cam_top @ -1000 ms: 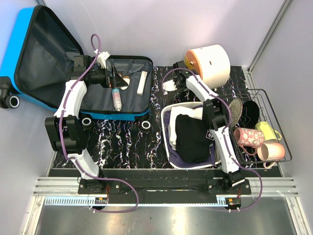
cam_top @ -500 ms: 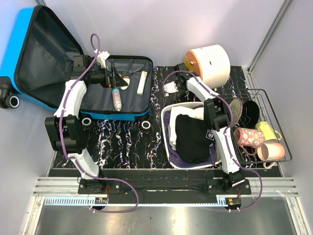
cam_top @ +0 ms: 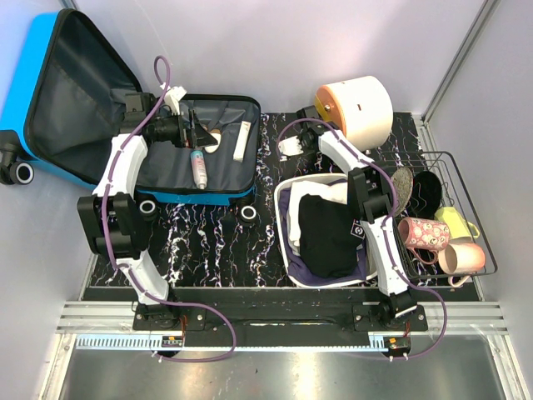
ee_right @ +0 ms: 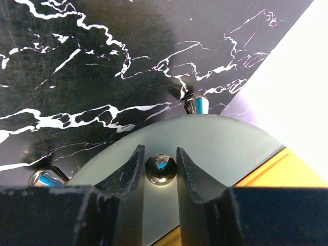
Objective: Open, take out, and arrange the luggage
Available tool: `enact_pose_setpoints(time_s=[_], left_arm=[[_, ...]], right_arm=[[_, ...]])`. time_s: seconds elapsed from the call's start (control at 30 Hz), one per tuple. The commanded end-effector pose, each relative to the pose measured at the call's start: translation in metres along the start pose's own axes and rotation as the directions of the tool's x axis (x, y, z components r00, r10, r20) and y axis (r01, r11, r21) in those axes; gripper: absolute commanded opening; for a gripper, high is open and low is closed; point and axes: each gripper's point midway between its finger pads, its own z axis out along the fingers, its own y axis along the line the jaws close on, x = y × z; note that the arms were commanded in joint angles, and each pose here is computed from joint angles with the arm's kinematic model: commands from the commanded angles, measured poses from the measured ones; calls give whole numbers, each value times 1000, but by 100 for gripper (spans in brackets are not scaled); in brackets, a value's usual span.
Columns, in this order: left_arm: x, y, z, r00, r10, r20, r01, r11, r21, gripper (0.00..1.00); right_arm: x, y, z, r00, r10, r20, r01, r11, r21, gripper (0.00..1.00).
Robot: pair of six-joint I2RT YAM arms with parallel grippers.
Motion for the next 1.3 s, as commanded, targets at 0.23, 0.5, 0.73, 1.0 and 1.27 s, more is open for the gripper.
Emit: enact_pose_setpoints(time_s=[0.23, 0.5, 0.73, 1.0, 1.27], left_arm=[[-19, -7, -6, 998, 52, 42, -53, 998, 19, 99], [-16, -6, -8, 998, 53, 40, -53, 999, -6, 99], [-18, -4, -9, 998, 55, 42, -54, 998, -27, 99], [-20, -2, -10, 998, 33, 52, -30, 998, -55, 99], [-33, 19, -18, 995, 34, 94, -14, 978, -210, 99]], right_arm=[[-52, -41, -36, 991, -57, 122, 38, 988, 150, 2], [-81, -45, -45, 986, -57, 159, 29, 985, 170, 1], [-109, -42, -56, 978, -49, 204, 14, 986, 168, 2], [-126, -44, -67, 972, -12, 236, -31, 984, 174, 20], [-109, -58, -92, 968, 75, 239, -125, 971, 201, 48]])
